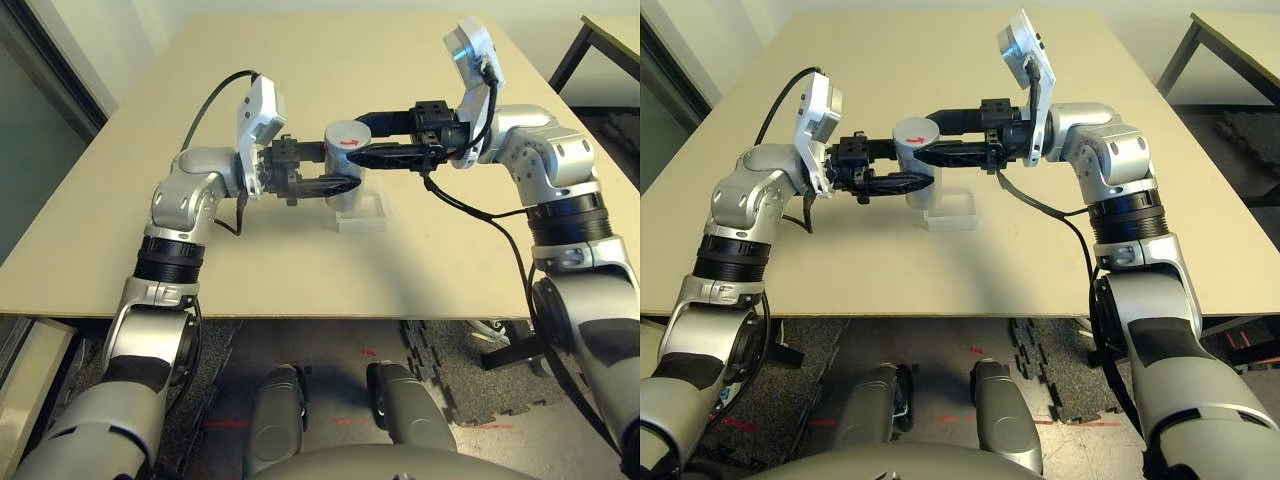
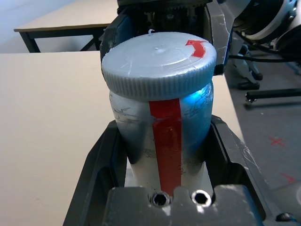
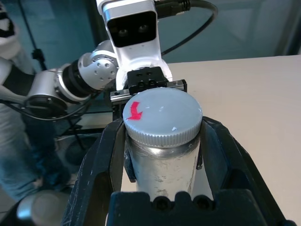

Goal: Pour the medicine from the bottle into the box.

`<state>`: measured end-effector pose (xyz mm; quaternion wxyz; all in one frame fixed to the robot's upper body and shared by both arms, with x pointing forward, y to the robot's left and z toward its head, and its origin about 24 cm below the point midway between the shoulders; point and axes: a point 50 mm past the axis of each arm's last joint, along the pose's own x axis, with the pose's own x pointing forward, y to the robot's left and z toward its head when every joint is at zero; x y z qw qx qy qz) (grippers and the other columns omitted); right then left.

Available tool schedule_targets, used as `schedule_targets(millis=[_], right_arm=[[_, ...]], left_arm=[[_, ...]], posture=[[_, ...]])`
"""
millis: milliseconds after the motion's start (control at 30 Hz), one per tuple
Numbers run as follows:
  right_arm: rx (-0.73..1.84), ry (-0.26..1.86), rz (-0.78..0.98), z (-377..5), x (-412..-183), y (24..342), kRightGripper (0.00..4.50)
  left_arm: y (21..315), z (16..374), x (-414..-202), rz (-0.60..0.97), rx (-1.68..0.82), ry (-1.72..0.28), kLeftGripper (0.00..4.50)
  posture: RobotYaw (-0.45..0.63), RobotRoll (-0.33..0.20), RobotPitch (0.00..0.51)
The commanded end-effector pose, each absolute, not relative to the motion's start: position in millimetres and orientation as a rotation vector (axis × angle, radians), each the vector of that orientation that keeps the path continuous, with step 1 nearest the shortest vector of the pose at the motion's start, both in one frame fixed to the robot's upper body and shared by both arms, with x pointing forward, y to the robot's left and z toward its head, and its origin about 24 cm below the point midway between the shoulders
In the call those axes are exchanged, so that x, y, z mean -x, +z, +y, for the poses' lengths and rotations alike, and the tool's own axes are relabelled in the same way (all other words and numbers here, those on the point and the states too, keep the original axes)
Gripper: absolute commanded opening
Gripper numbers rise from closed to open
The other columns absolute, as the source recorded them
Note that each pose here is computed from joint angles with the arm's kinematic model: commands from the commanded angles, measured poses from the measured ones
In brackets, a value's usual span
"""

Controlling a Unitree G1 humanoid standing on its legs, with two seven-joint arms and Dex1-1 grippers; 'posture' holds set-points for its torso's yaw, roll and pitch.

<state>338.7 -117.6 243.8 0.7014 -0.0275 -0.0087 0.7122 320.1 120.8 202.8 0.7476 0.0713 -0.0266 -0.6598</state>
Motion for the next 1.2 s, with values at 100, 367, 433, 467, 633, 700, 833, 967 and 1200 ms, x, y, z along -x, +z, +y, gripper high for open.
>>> schedule_targets(millis=[100,367,433,467,633,700,833,967,1200], right_arm=[[0.049,1.528,-0.041,-123.5,-345.5,255.2,2.57],[0.089,1.492,-0.006,-133.4,-335.3,255.9,4.2],[0.106,1.476,0.008,-136.8,-327.4,256.5,4.5],[0.115,1.464,0.012,-138.2,-322.7,256.1,4.5],[0.122,1.429,0.012,-137.7,-302.4,251.0,4.5],[0.119,1.412,0.005,-135.0,-297.5,249.4,4.5],[0.116,1.378,-0.026,-125.0,-292.5,247.9,4.5],[0.123,1.319,-0.062,-116.6,-296.3,247.6,4.5],[0.143,1.288,-0.096,-102.3,-306.1,247.9,4.5]], left_arm=[[202.1,97.4,-304.2,-0.072,-0.202,-1.618,2.51],[202.2,98.0,-311.9,-0.083,-0.202,-1.578,2.51],[203.1,99.4,-316.2,-0.091,-0.202,-1.55,2.51],[204.3,100.3,-318.9,-0.098,-0.197,-1.531,2.51],[205.7,104.0,-326.4,-0.109,-0.197,-1.492,2.51],[204.5,105.1,-328.5,-0.105,-0.198,-1.487,2.51],[201.5,106.9,-333.7,-0.096,-0.203,-1.475,2.51],[201.1,106.4,-337.2,-0.096,-0.206,-1.471,2.51],[199.3,102.6,-336.4,-0.096,-0.206,-1.483,2.51]], posture=[[-0.09,0.0,0.118],[-0.11,0.0,0.115],[-0.11,0.0,0.113],[-0.11,0.0,0.111],[-0.13,0.0,0.108],[-0.14,0.0,0.108],[-0.15,0.0,0.104],[-0.16,0.0,0.103],[-0.16,0.0,0.103]])
